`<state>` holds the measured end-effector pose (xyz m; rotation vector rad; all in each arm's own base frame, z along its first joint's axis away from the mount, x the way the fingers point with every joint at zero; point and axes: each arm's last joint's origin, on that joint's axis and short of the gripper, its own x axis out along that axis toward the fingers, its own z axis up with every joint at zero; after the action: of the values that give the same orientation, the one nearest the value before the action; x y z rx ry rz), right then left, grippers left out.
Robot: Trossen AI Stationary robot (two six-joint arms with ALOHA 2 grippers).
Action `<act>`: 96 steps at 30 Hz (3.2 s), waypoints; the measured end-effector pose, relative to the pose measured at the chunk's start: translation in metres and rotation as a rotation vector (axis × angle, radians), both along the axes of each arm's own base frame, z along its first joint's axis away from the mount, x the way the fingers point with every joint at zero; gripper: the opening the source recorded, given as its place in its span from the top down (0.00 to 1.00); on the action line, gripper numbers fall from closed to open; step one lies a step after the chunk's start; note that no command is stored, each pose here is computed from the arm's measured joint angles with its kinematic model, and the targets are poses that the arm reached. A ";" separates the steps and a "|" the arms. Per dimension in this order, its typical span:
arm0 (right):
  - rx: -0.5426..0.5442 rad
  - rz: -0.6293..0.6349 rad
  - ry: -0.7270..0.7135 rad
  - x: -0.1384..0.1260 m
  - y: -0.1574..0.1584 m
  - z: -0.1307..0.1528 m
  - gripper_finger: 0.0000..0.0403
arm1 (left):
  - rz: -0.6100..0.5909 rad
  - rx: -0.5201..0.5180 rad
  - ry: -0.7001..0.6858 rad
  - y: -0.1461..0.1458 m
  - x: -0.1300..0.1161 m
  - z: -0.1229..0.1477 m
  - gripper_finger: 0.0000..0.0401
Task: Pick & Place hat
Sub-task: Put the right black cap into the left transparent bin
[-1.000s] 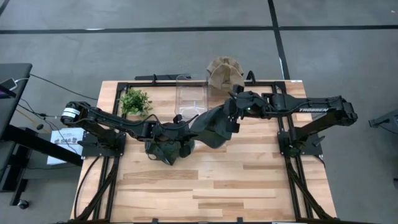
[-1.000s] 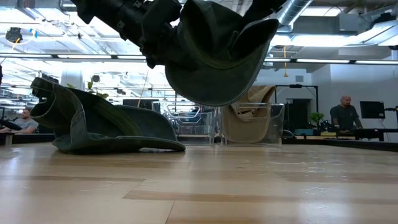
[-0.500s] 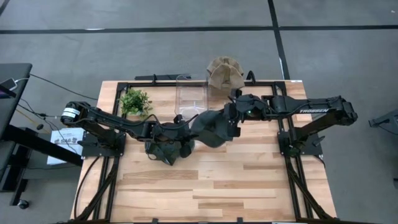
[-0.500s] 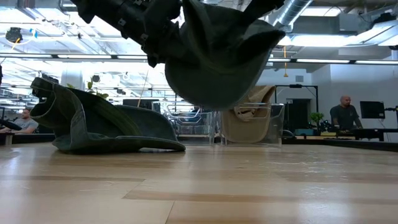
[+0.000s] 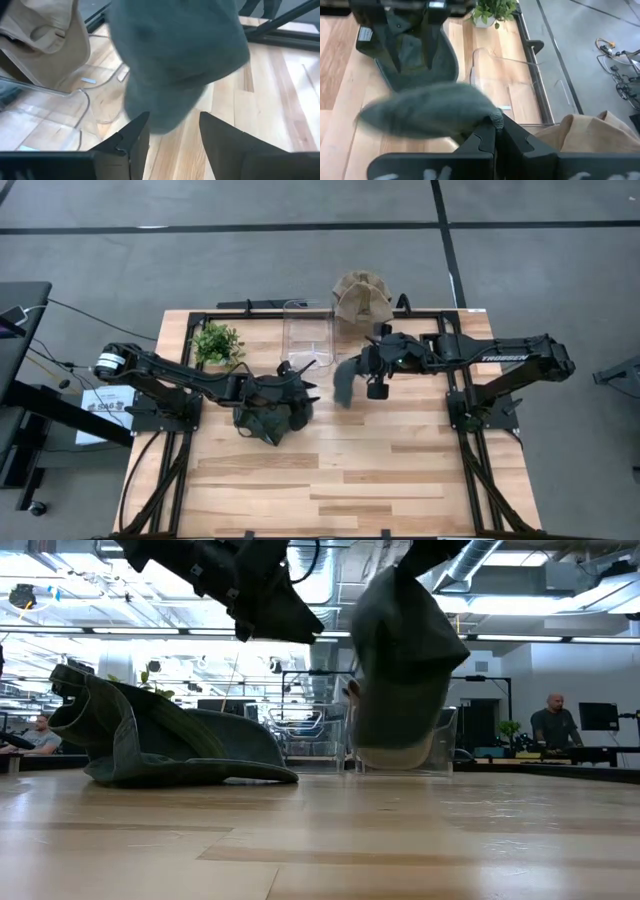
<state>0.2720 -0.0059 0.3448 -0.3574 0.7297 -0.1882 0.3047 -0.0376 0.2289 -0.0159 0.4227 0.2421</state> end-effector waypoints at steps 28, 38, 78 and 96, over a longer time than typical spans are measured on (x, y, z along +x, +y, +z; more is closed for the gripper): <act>0.012 0.002 -0.407 -0.090 0.034 -0.031 1.00 | -0.006 -0.069 -0.367 -0.004 -0.127 0.025 0.57; 0.001 0.001 -0.503 -0.100 0.033 -0.056 1.00 | -0.017 -0.079 -0.389 -0.005 -0.123 0.025 0.57; -0.027 0.156 -0.542 -0.088 0.073 -0.059 1.00 | -0.056 -0.094 -0.429 -0.008 -0.118 0.027 0.57; -0.034 0.159 -0.540 -0.088 0.073 -0.059 1.00 | -0.056 -0.098 -0.440 -0.008 -0.118 0.029 0.57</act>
<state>0.1842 0.0667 0.2860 -0.3742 0.1641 -0.1373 0.1868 -0.0456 0.2574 -0.1504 -0.0032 0.1564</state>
